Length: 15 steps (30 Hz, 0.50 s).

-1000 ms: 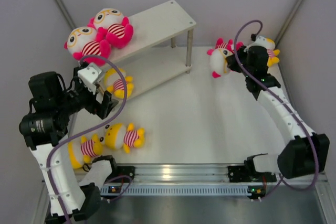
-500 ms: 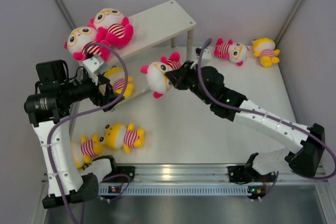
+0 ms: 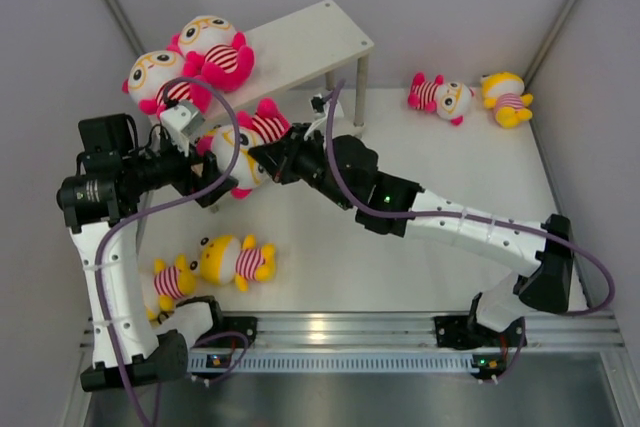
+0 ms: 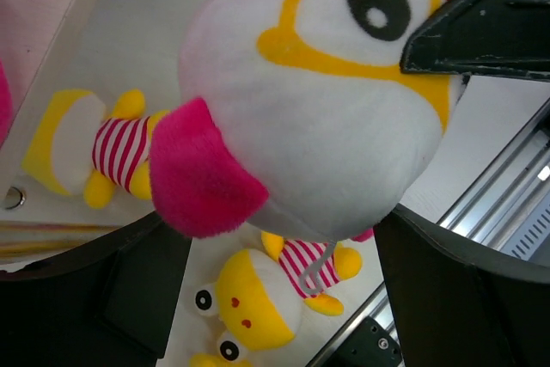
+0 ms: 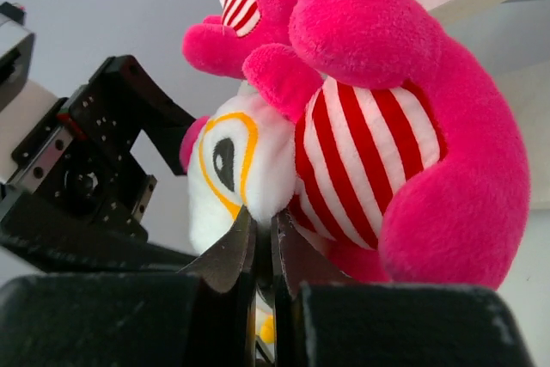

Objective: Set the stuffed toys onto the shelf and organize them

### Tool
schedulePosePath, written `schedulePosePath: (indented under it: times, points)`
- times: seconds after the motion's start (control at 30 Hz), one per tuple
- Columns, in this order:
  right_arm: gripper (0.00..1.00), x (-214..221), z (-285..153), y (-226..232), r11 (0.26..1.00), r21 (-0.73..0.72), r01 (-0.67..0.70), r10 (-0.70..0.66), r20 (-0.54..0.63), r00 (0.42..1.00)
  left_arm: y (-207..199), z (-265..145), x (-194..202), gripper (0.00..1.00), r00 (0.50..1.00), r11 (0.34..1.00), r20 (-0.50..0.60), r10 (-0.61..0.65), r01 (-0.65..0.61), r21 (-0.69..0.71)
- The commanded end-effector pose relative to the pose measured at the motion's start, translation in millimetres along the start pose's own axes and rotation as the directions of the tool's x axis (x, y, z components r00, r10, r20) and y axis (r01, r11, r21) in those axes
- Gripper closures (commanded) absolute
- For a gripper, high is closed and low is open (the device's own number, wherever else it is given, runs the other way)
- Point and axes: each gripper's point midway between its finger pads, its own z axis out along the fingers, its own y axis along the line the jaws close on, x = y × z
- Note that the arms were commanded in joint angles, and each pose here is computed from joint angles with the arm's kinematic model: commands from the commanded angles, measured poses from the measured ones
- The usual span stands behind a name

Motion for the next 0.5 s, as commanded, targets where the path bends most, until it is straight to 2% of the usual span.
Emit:
schedulePosePath:
  times: [0.0,0.07,0.1,0.17,0.2,0.3,0.4,0.43,0.47]
  points:
    - [1.0,-26,-12,44,0.989,-0.145,-0.042,0.051,0.057,0.997,31,0,-17,0.14,0.998,0.989,0.053,0.028,-0.02,-0.146]
    - [1.0,-21,-14,48,0.985,-0.17,-0.041,0.047,0.03,0.998,21,1,-25,0.31,0.996,0.995,0.091,0.023,-0.014,-0.102]
    - [1.0,-19,-14,50,0.983,-0.181,-0.039,0.043,0.019,0.999,18,1,-30,0.53,0.994,0.996,0.108,0.027,-0.018,-0.085]
    - [1.0,-12,-15,52,0.979,-0.202,-0.019,0.016,-0.016,1.0,10,1,-36,0.79,0.99,0.999,0.137,0.036,-0.032,-0.037]
    - [1.0,-11,-16,53,0.978,-0.21,-0.005,0.0,-0.023,1.0,9,1,-37,1.0,0.989,0.999,0.141,0.038,-0.034,-0.03]
    - [1.0,-7,-26,49,0.968,-0.245,0.06,-0.078,-0.064,0.995,8,3,-34,1.0,0.99,0.999,0.137,0.039,-0.035,-0.025]
    - [0.73,-10,-45,38,0.941,-0.298,0.163,-0.204,-0.112,0.973,5,2,-29,1.0,0.989,0.998,0.135,0.056,-0.053,-0.026]
    - [0.52,-22,-47,24,0.922,-0.298,0.247,-0.286,-0.094,0.954,6,2,-28,1.0,0.989,0.998,0.135,0.068,-0.064,-0.029]
    - [0.41,-20,-63,20,0.895,-0.346,0.281,-0.347,-0.145,0.927,6,3,-26,1.0,0.989,0.998,0.131,0.068,-0.066,-0.024]
